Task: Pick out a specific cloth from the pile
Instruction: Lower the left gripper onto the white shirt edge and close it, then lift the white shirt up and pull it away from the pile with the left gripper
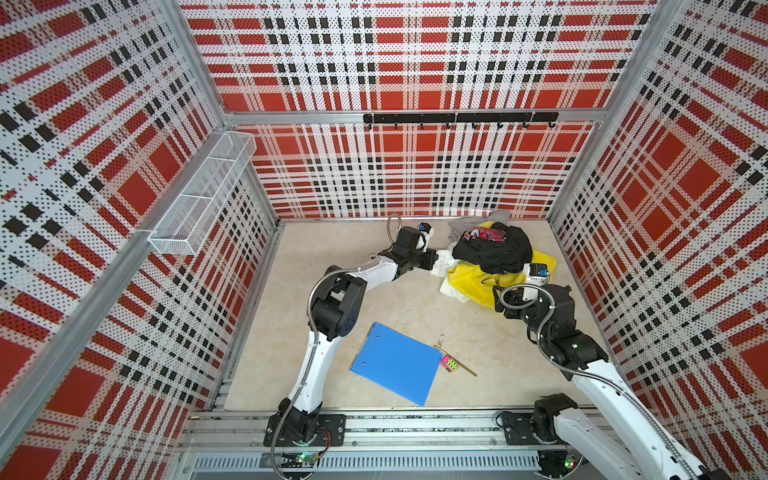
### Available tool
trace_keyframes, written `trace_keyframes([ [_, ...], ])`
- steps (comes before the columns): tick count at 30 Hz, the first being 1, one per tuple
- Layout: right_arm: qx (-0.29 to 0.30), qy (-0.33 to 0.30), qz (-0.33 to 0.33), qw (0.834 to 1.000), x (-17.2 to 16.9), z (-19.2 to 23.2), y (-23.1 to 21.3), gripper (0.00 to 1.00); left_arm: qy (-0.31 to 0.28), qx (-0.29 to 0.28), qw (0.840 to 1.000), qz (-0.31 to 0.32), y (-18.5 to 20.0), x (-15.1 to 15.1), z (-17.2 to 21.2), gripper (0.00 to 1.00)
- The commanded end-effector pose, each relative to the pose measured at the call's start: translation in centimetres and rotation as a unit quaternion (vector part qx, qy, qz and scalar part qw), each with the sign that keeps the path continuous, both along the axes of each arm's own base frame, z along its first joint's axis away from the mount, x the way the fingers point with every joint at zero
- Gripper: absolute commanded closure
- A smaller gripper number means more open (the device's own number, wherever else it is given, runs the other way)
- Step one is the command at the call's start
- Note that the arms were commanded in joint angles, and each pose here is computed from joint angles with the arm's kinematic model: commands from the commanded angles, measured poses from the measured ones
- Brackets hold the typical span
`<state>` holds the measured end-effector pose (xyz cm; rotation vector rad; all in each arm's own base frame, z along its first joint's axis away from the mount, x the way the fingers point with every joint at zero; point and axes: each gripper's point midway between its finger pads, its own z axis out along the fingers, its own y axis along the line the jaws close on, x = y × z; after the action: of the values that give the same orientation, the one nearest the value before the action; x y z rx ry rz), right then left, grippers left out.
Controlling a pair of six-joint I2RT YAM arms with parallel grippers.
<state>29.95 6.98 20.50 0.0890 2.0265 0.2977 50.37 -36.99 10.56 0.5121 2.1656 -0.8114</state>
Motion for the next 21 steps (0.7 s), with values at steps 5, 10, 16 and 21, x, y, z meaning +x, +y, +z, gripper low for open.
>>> trace_keyframes([
  [5,0.012,-0.007,-0.021,1.000,0.0,-1.0,-0.5,0.18,-0.115,-0.031,0.993,0.015,2.4,-2.2,12.8,1.00],
  [10,0.028,0.007,-0.016,0.999,1.1,-2.9,0.3,0.18,-0.131,-0.028,0.991,0.004,3.1,-3.9,15.5,1.00],
  [16,0.076,-0.004,0.002,0.997,1.6,-3.4,1.7,0.19,-0.142,-0.034,0.989,0.007,3.3,-4.7,18.1,1.00],
  [21,0.065,0.019,0.018,0.998,2.5,-4.1,2.4,0.19,-0.172,-0.031,0.984,0.016,4.2,-5.5,21.1,1.00],
])
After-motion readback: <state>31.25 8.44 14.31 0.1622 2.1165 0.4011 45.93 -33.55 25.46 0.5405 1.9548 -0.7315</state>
